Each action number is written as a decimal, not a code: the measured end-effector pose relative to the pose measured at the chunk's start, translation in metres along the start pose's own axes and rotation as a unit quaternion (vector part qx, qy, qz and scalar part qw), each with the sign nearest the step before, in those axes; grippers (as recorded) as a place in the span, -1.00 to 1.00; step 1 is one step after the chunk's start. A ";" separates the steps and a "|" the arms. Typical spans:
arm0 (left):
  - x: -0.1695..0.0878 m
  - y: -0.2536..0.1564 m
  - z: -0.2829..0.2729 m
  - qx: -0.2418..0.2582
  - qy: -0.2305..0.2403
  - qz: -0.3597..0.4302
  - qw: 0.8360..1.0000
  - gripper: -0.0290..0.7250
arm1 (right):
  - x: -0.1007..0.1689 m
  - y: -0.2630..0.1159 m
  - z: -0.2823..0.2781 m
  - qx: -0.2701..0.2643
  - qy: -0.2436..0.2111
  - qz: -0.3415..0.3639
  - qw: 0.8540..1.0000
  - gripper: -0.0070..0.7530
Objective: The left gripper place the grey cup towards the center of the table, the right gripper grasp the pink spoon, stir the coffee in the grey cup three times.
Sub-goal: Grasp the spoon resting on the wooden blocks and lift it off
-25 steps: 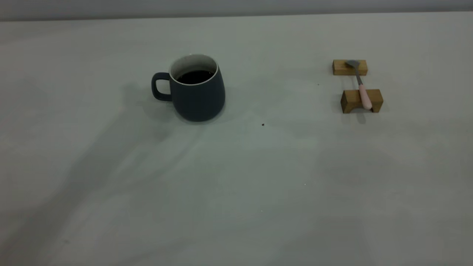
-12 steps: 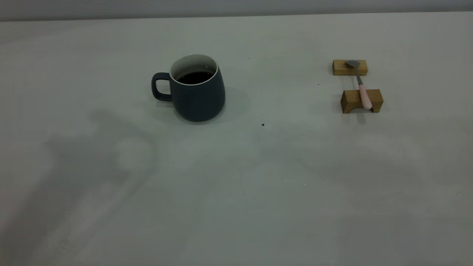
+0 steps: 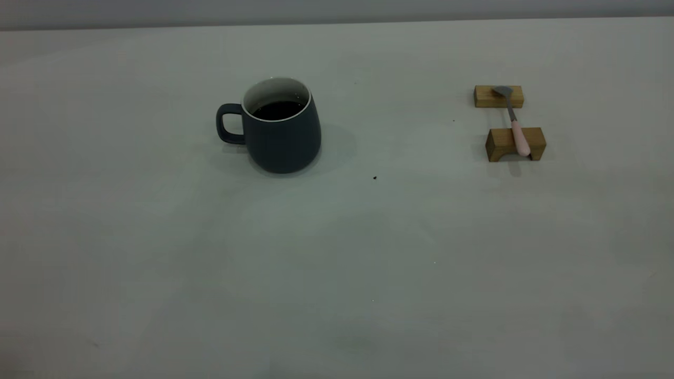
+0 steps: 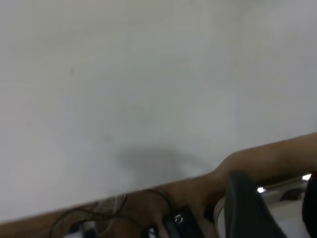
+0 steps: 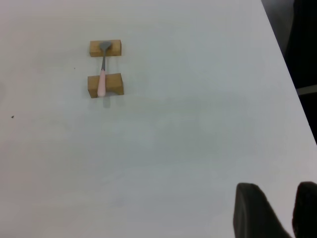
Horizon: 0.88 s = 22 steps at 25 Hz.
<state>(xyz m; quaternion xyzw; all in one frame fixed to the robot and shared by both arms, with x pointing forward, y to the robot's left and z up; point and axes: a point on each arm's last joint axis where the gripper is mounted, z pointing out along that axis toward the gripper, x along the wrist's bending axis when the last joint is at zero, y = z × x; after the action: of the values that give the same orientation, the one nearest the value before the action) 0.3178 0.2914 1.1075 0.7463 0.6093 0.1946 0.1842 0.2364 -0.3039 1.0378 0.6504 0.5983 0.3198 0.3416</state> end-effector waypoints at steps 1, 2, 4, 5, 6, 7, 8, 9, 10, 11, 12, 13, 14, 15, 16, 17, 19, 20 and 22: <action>0.001 -0.018 0.002 -0.008 0.004 -0.013 1.000 0.02 | 0.000 0.000 0.000 0.000 0.000 0.000 1.000 -0.36; 0.001 -0.031 0.002 -0.020 0.010 -0.024 0.999 0.02 | 0.000 0.000 0.000 0.000 0.000 0.000 1.000 -0.36; 0.001 -0.057 0.006 -0.056 0.022 -0.046 0.997 0.02 | 0.000 0.000 0.000 0.000 0.000 0.000 1.000 -0.36; 0.000 -0.068 0.007 -0.075 0.029 -0.057 0.995 0.02 | 0.000 0.000 0.000 0.000 0.000 0.000 1.000 -0.36; -0.001 -0.077 0.010 -0.082 0.033 -0.063 0.994 0.02 | 0.000 0.000 0.000 0.000 0.000 0.000 1.000 -0.36; -0.002 -0.085 0.013 -0.092 0.035 -0.068 0.993 0.02 | 0.000 0.000 0.000 0.000 0.000 0.000 1.000 -0.36; -0.003 -0.091 0.015 -0.099 0.034 -0.070 0.992 0.02 | 0.000 0.000 0.000 0.000 0.000 0.000 1.000 -0.36; -0.005 -0.095 0.017 -0.103 0.031 -0.072 0.992 0.02 | 0.000 0.000 0.000 0.000 0.000 0.000 1.000 -0.36; -0.006 -0.098 0.019 -0.107 0.028 -0.073 0.991 0.02 | 0.000 0.000 0.000 0.000 0.000 0.000 1.000 -0.36; -0.007 -0.101 0.020 -0.111 0.024 -0.074 0.991 0.02 | 0.000 0.000 0.000 0.000 0.000 0.000 1.000 -0.36; -0.008 -0.103 0.020 -0.116 0.020 -0.072 0.990 0.02 | 0.000 0.000 0.000 0.000 0.000 0.000 1.000 -0.36; -0.008 -0.105 0.020 -0.120 0.020 -0.072 0.990 0.02 | 0.000 0.000 0.000 0.000 0.000 0.000 1.000 -0.36; -0.009 -0.107 0.020 -0.126 0.018 -0.066 0.990 0.02 | 0.000 0.000 0.000 0.000 0.000 0.000 1.000 -0.36; -0.009 -0.108 0.020 -0.133 0.020 -0.061 0.989 0.02 | 0.000 0.000 0.000 0.000 0.000 0.000 1.000 -0.36; -0.010 -0.111 0.019 -0.141 0.020 -0.059 0.988 0.02 | 0.000 0.000 0.000 0.000 0.000 0.000 1.000 -0.36; -0.010 -0.113 0.018 -0.151 0.021 -0.057 0.987 0.02 | 0.000 0.000 0.000 0.000 0.000 0.000 1.000 -0.36; -0.011 -0.118 0.015 -0.167 0.023 -0.055 0.984 0.02 | 0.000 0.000 0.000 0.000 0.000 0.000 1.000 -0.36; -0.011 -0.119 0.015 -0.172 0.023 -0.055 0.983 0.02 | 0.000 0.000 0.000 0.000 0.000 0.000 1.000 -0.36; -0.011 -0.120 0.015 -0.174 0.023 -0.055 0.983 0.02 | 0.000 0.000 0.000 0.000 0.000 0.000 1.000 -0.36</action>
<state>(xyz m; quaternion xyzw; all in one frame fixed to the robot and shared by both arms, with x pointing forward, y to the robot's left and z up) 0.2226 0.3025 1.0327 0.6632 0.6107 0.3044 0.3073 0.2364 -0.3039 1.0378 0.6504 0.5983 0.3198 0.3416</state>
